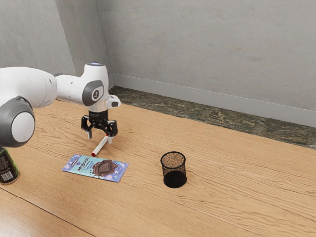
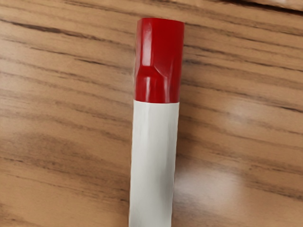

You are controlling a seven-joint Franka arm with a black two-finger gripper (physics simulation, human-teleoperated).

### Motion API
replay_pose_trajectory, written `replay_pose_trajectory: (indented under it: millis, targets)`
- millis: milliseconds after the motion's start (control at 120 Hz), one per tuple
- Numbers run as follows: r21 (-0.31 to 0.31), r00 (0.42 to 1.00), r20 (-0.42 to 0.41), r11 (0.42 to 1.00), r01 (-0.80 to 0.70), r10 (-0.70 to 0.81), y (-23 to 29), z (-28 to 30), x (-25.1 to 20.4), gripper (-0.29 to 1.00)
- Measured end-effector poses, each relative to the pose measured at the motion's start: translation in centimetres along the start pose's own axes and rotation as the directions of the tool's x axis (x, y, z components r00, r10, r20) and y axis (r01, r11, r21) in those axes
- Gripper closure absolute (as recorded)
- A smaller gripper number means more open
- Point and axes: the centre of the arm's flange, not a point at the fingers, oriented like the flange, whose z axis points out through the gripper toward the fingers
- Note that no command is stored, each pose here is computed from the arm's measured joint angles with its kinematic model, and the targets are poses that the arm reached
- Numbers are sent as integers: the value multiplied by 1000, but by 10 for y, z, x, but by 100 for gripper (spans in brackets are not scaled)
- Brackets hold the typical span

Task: Put the marker into the pen holder.

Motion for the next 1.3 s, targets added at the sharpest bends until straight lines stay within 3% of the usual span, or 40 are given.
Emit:
replay_pose_trajectory:
  millis: [575, 783, 892, 992, 1200, 1300]
  targets:
    - [-18, 999, -44, 1000, -8, 7, -9, 19, 29, 1]
    - [-12, 998, -56, 1000, -7, 7, -15, 14, 29, 44]
    - [-12, 998, -57, 1000, -10, 9, -16, 15, 29, 60]
    - [-12, 998, -55, 1000, -13, 12, -16, 17, 30, 69]
    - [-3, 998, -57, 1000, -14, 14, -15, 17, 30, 70]
    - [3, 998, -65, 1000, -14, 14, -15, 12, 29, 77]
